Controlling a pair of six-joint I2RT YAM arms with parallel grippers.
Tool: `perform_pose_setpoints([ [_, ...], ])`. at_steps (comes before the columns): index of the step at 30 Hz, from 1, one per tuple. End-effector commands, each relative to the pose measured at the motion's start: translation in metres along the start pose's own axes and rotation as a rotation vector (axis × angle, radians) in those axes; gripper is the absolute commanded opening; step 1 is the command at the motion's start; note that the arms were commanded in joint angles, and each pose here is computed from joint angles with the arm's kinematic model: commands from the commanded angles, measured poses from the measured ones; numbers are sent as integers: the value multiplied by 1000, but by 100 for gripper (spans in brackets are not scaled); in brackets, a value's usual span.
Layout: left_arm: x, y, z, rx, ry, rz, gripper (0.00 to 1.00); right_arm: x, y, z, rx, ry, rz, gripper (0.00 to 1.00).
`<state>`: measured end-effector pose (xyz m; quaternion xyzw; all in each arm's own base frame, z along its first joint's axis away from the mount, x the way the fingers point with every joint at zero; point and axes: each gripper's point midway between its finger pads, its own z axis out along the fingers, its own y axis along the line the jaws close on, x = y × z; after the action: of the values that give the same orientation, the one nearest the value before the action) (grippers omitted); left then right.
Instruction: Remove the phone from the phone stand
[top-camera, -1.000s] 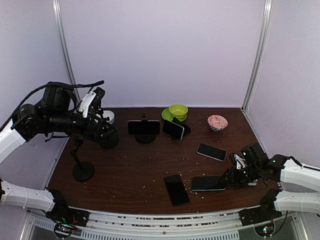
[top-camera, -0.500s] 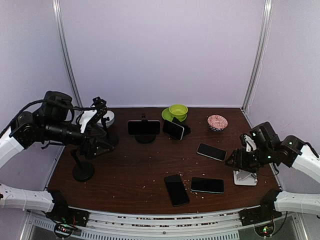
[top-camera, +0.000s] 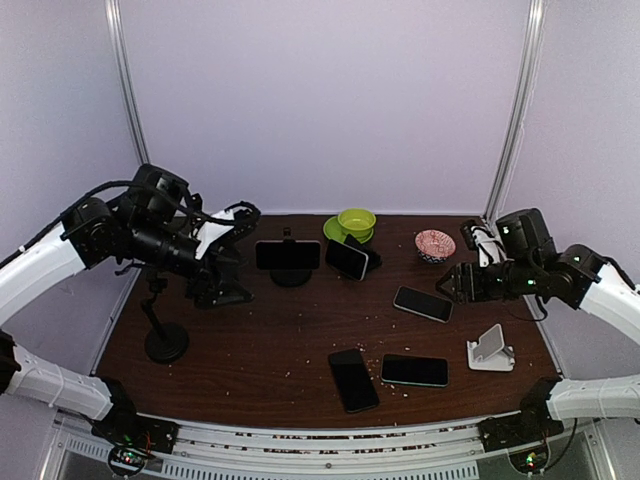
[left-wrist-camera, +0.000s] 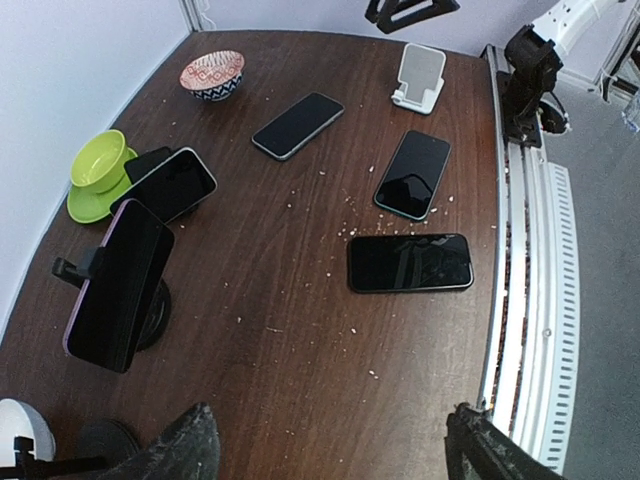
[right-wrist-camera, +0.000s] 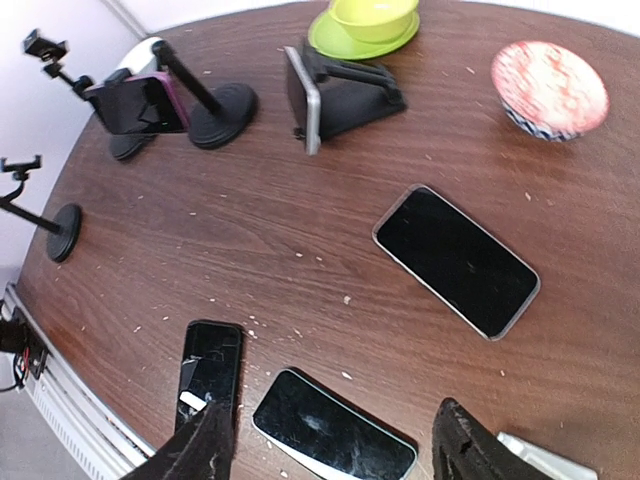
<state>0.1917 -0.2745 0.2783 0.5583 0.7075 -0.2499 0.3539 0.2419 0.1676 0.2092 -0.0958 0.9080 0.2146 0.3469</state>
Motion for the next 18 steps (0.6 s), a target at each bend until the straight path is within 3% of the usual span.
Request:
perform_pose_setpoints([
  [1,-12,9,4,-10,1,121,80,-15,19,-4,-97,-59,-125,70],
  [10,-54,30,26,31,-19,120,76,-14,23,-6,-146,-140,-142,80],
  [18,-93,49,37,26,-66,-26,69,-42,25,27,-102,-101,-103,80],
])
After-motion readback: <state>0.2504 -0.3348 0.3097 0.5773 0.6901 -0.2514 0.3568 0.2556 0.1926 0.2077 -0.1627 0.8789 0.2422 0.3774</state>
